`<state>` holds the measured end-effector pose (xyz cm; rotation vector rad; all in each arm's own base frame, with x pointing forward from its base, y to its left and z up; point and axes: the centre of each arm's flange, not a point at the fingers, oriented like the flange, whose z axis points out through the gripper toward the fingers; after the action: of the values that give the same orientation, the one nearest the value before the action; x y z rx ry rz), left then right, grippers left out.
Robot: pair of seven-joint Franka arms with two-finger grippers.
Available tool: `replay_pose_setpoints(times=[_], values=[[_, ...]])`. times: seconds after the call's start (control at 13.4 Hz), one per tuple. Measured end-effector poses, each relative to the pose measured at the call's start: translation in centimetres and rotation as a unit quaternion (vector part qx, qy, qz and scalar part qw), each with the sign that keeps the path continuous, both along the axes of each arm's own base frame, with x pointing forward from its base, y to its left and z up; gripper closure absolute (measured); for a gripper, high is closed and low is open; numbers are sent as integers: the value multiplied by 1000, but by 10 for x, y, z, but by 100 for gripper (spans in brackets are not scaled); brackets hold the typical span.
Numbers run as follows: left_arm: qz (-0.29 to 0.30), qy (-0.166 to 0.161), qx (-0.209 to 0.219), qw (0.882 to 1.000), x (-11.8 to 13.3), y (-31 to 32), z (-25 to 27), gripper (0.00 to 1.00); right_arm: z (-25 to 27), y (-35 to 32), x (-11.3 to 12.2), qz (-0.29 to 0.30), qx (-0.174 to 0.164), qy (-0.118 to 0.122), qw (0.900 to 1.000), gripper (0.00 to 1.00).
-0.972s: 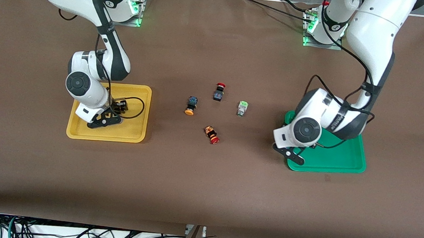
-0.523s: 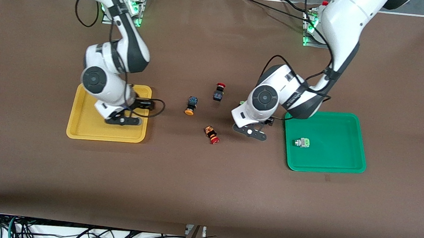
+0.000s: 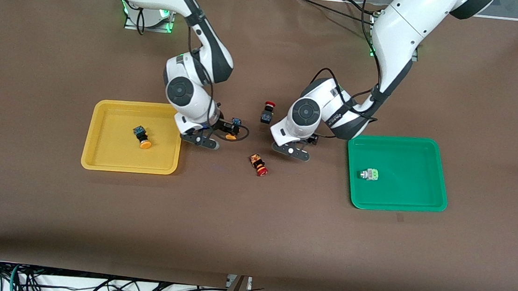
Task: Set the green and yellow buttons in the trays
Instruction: 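Grasp a second yellow button with the right gripper while the left gripper grasps green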
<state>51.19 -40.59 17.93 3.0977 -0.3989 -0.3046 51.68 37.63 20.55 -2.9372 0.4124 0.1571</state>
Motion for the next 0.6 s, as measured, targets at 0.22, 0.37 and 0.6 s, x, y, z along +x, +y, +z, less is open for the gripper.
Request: replay_pose_setpoints(times=[0.22,0.37,0.6], values=[[-8,9,1,1000,-13,-6,-5,0,-11,13,-5,-7,2,-12,1000,19],[-9,14,4,1000,-18,-4,-10,4,-18,16,-7,-7,1,-14,1000,32],[-8,17,6,1000,-20,-2,-13,21,-21,15,-7,-8,0,-13,1000,50]])
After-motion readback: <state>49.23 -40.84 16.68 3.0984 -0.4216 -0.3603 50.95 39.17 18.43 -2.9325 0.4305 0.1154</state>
